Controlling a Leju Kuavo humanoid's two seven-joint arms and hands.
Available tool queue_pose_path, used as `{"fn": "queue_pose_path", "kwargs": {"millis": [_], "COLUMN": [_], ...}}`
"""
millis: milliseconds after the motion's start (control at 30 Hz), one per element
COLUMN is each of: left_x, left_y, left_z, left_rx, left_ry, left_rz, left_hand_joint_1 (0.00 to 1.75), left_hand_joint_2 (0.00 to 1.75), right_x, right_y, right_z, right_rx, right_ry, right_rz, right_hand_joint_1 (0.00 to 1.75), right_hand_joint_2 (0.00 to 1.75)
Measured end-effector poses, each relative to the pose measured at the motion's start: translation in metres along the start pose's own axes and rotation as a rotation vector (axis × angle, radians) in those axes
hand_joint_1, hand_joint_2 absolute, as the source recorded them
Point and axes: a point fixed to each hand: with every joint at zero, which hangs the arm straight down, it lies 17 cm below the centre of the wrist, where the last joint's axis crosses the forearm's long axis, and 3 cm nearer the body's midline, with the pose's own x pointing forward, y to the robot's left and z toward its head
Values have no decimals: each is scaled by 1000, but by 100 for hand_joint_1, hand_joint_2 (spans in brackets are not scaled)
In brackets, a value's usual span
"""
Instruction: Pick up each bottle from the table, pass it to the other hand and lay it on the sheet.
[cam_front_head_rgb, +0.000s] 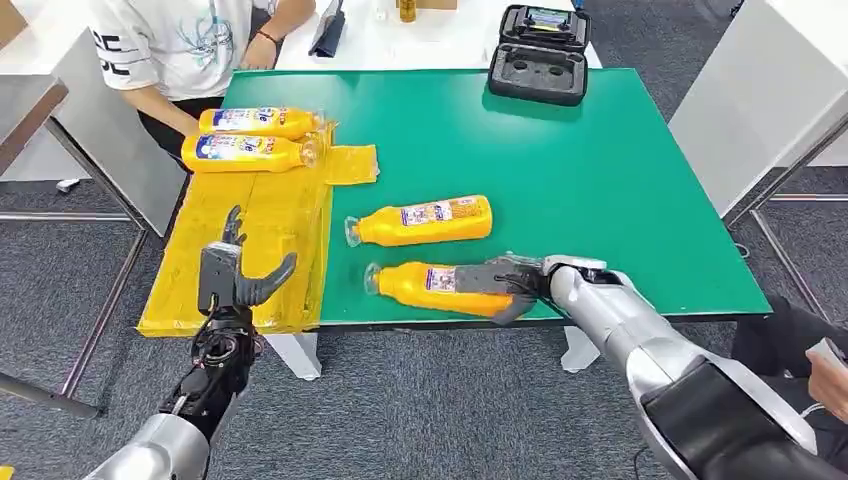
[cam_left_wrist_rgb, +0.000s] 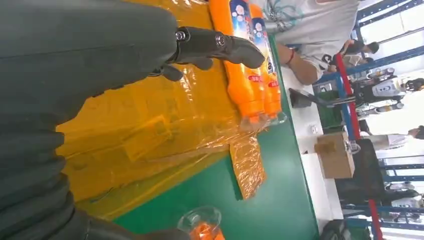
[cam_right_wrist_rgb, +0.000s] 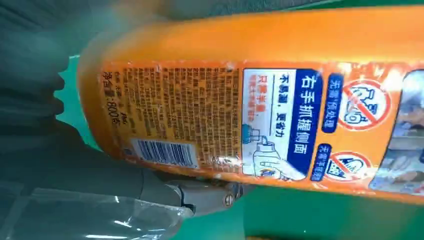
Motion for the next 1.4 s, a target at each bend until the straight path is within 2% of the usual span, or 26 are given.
{"fn": "queue_pose_path", "kwargs": {"millis": [100, 233, 267, 433, 600, 633, 700, 800, 833, 867, 900, 1067, 1167, 1267, 1300, 1333, 1400], "left_x": [0, -1, -1, -2, -1, -2, -3, -4, -5, -6, -7, -16, -12, -3, -1, 4, 11], "left_y": [-2, -3, -4, -7, -9, -9, -9, -5, -3, -2, -1, 18, 38, 56, 59, 61, 61], "left_z": [1, 2, 3, 4, 5, 6, 7, 10, 11, 12, 14, 32, 39, 40, 41, 41, 43], "left_rx": [-2, -5, -8, -15, -16, -15, -15, -7, -8, -10, -16, -15, 10, 26, 27, 20, -10], "left_ry": [3, 7, 7, 11, 8, 9, 11, 12, 10, 13, 14, 41, 34, 11, 6, 1, -3], "left_rz": [2, 4, 6, 11, 14, 13, 14, 33, 39, 50, 68, 242, 385, 474, 501, 542, 616], "left_hand_joint_1": [0, 0, 0, 0, 0, 0, 0, 0, 0, 0, 0, 0, 0, 0, 0, 0, 0], "left_hand_joint_2": [175, 175, 175, 175, 175, 175, 175, 175, 175, 175, 175, 175, 175, 175, 175, 175, 175], "right_x": [-2, -3, -3, -5, -3, 0, 9, 23, 30, 35, 44, 69, 77, 85, 87, 93, 108], "right_y": [0, -1, -1, -1, -7, -10, -19, -36, -44, -50, -60, -89, -90, -87, -84, -82, -74], "right_z": [1, 1, 1, 1, -1, -2, -3, -2, -1, 0, 3, 14, 19, 22, 22, 24, 27], "right_rx": [-1, -1, -1, -8, -61, -80, -136, -211, -243, -268, -309, -457, -502, -529, -533, -539, -547], "right_ry": [2, 3, 3, 6, -9, -25, -67, -123, -146, -166, -196, -299, -360, -409, -426, -456, -526], "right_rz": [-3, -5, -5, -6, -3, -7, -18, -40, -48, -54, -61, -79, -110, -142, -148, -150, -152], "right_hand_joint_1": [147, 154, 150, 164, 169, 164, 171, 166, 171, 166, 171, 166, 169, 157, 164, 161, 169], "right_hand_joint_2": [175, 175, 175, 175, 175, 175, 175, 175, 175, 175, 175, 175, 175, 175, 175, 175, 175]}}
